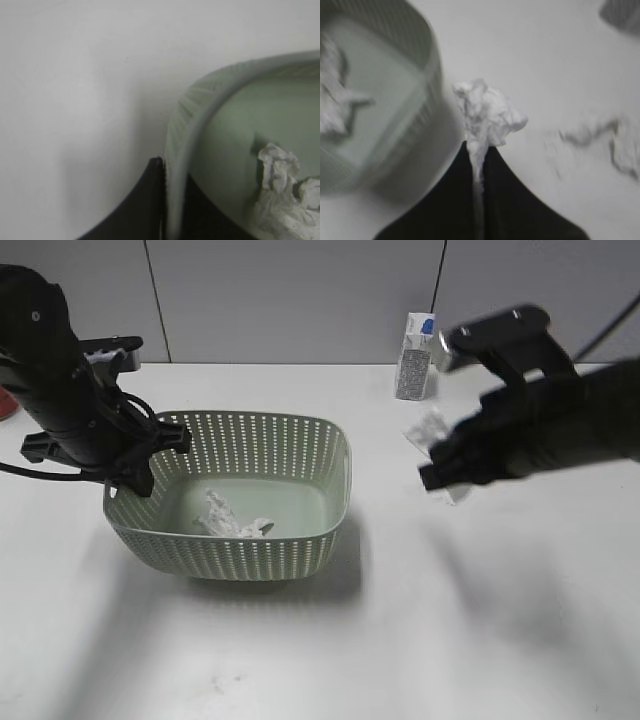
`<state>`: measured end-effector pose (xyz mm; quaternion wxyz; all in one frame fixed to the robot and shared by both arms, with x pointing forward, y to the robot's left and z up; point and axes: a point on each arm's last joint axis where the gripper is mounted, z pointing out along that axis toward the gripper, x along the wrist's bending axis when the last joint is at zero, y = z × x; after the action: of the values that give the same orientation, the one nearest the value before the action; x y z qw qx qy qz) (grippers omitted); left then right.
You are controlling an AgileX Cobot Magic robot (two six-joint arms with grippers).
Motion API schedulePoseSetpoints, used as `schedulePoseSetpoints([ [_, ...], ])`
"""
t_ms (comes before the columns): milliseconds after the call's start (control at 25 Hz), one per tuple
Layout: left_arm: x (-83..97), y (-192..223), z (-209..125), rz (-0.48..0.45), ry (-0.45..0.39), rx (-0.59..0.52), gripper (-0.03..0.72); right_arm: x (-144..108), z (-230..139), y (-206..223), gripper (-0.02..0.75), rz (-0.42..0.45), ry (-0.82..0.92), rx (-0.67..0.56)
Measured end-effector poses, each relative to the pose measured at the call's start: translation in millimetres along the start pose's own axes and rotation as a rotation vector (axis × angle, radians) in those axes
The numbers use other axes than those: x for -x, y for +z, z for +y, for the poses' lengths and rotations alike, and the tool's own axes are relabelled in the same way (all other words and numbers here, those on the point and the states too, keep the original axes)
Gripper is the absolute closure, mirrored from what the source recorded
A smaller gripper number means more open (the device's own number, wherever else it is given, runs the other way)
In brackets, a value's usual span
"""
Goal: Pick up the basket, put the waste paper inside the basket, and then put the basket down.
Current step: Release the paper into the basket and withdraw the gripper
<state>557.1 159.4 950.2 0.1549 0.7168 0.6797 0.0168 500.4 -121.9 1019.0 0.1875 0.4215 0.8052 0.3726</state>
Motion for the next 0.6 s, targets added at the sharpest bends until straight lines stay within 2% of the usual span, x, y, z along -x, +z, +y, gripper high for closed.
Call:
schedulePoseSetpoints([
  [160, 0.1, 0.0, 0.1, -0.001, -0.001, 0.001, 0.685, -36.1, 53.8, 6.7, 0.717, 0.089, -0.045, 0.103],
  [280, 0.2, 0.0, 0.1, -0.002, -0.002, 0.002, 0.685, -50.3, 60.1, 36.4, 0.696, 0.135, -0.014, 0.014],
  [400, 0.3, 0.3, 0.3, -0.003, -0.003, 0.003, 0.685, -57.1, 50.9, 68.3, 0.534, 0.170, 0.029, -0.128],
  [480, 0.3, 0.4, 0.5, -0.004, -0.004, 0.005, 0.685, -59.2, 44.7, 82.9, 0.367, 0.180, 0.033, -0.198],
  [600, 0.3, 0.4, 0.6, -0.004, -0.004, 0.006, 0.685, -58.9, 47.0, 87.6, 0.184, 0.185, 0.023, -0.239],
])
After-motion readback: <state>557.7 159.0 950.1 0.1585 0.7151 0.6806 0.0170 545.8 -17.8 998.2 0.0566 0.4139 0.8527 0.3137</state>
